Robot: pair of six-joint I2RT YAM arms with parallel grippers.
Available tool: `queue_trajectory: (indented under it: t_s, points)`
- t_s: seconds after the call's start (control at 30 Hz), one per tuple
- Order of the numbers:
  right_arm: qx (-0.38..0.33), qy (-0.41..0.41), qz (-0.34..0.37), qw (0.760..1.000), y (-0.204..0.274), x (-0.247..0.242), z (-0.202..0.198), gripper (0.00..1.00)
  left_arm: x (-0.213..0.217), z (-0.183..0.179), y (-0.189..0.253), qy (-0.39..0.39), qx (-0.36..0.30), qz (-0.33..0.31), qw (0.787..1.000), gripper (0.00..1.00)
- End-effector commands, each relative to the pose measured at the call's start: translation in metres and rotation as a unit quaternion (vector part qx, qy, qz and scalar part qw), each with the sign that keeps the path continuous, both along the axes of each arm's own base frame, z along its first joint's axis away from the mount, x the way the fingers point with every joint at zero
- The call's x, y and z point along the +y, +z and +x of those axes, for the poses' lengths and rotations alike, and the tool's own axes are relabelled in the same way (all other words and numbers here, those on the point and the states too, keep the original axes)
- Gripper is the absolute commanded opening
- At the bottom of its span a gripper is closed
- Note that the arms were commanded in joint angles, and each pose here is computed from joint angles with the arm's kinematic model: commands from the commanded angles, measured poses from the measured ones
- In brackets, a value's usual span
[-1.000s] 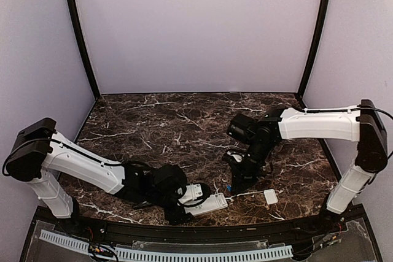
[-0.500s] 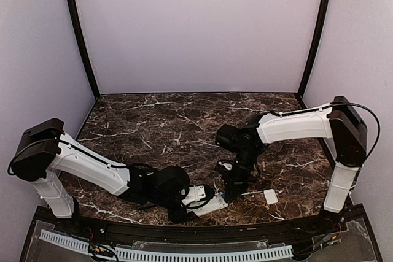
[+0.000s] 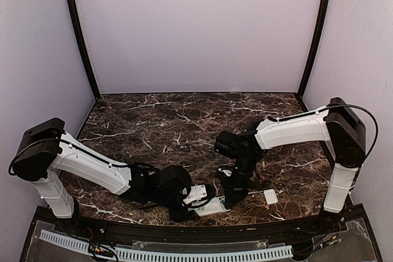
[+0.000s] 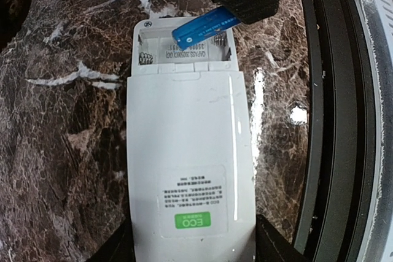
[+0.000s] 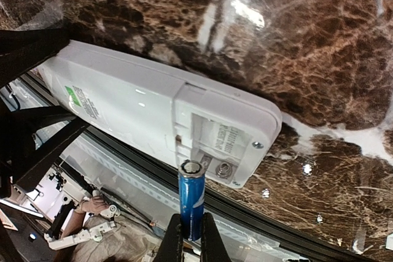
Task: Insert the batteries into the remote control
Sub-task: Hold the remote control without batteries at the center of the board, then place the battery in the battery compartment.
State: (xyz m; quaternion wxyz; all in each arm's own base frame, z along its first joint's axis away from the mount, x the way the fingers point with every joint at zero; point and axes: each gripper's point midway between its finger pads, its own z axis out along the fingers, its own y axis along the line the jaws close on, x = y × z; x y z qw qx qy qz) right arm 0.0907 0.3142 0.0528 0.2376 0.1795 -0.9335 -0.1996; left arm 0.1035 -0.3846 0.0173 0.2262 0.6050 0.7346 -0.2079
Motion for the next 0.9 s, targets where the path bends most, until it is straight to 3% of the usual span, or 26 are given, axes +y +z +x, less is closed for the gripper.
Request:
queue_trajectory:
  t_s: [0.0, 0.17, 0.87]
  points:
    - [0.008, -0.004, -0.007, 1.000, -0.001, -0.006, -0.009, 0.00, 0.025, -0.020, -0.026, 0.013, 0.063, 0.063, 0.996, 0.36]
    - [0.009, -0.009, -0.005, 1.000, -0.008, -0.005, -0.011, 0.00, 0.023, -0.023, -0.020, 0.036, 0.089, 0.058, 0.994, 0.26]
    - [0.034, 0.016, -0.035, 0.999, -0.028, 0.002, -0.007, 0.00, 0.023, -0.029, -0.036, 0.026, 0.046, 0.098, 0.994, 0.27]
